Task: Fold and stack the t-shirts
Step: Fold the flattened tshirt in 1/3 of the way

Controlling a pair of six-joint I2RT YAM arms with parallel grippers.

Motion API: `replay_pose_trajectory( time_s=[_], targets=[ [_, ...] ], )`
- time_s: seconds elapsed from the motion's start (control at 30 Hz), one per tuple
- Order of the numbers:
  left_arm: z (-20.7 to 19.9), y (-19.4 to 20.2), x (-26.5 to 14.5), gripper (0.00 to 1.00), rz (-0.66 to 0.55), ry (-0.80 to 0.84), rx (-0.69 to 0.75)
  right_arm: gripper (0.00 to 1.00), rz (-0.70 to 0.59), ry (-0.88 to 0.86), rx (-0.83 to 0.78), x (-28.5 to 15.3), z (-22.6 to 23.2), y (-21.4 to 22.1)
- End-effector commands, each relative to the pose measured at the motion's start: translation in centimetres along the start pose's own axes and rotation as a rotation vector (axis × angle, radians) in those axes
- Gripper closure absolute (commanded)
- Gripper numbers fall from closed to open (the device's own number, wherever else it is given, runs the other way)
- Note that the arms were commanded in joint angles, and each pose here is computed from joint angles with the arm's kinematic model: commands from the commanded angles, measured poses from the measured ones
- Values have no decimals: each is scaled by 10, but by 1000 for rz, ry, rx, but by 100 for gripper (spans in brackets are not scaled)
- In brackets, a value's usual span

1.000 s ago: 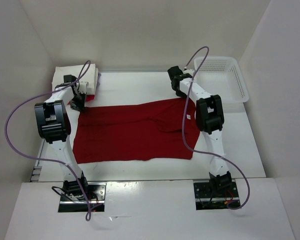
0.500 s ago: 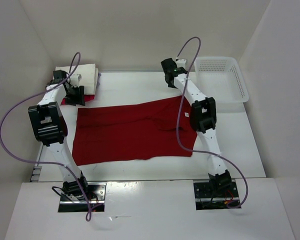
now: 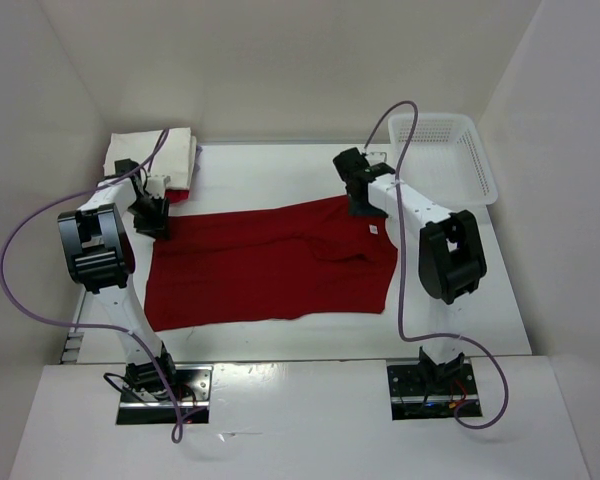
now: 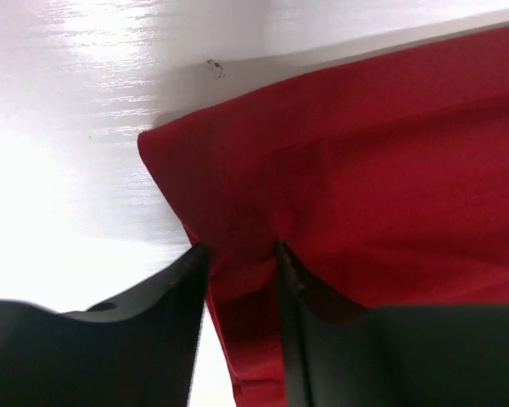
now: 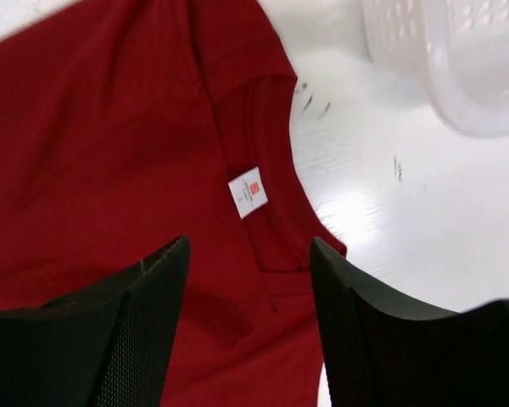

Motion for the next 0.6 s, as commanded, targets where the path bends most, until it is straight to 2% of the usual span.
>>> replay_pose_trajectory(
  time_s=[0.0,0.2,0.23,0.33,0.37,0.43,0.57],
  targets=[
    [-1,-8,-10,58,-28,19,7,36,13,-36,77,6,4,11],
    [0,-15,-19,65,-66,-9,14,36,54,-80,106,9,12,30],
    [0,-17,-18,72,-81,-1,27,36,58,-79,113,11,12,33],
    [1,-21,-18,84,-107,-4,32,36,77,-70,111,14,12,40],
    [1,-21,-18,93,-107,-4,32,36,85,-66,106,16,12,43],
    [1,-22,-14,100,-110,-5,32,37,90,-74,118,17,13,46],
    [4,-36,-19,100,-169,-34,43,37,135,-78,134,23,16,58]
  ],
)
Point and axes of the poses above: each gripper's point midway between its finger pads, its own x axis out along the fingers, its own z axis along the line the jaws close on, y = z × x, the point moved 9 cm from there along -x, back along the fingers, and after that the axes turned 8 degrees about -x, right-handed, at the moved point
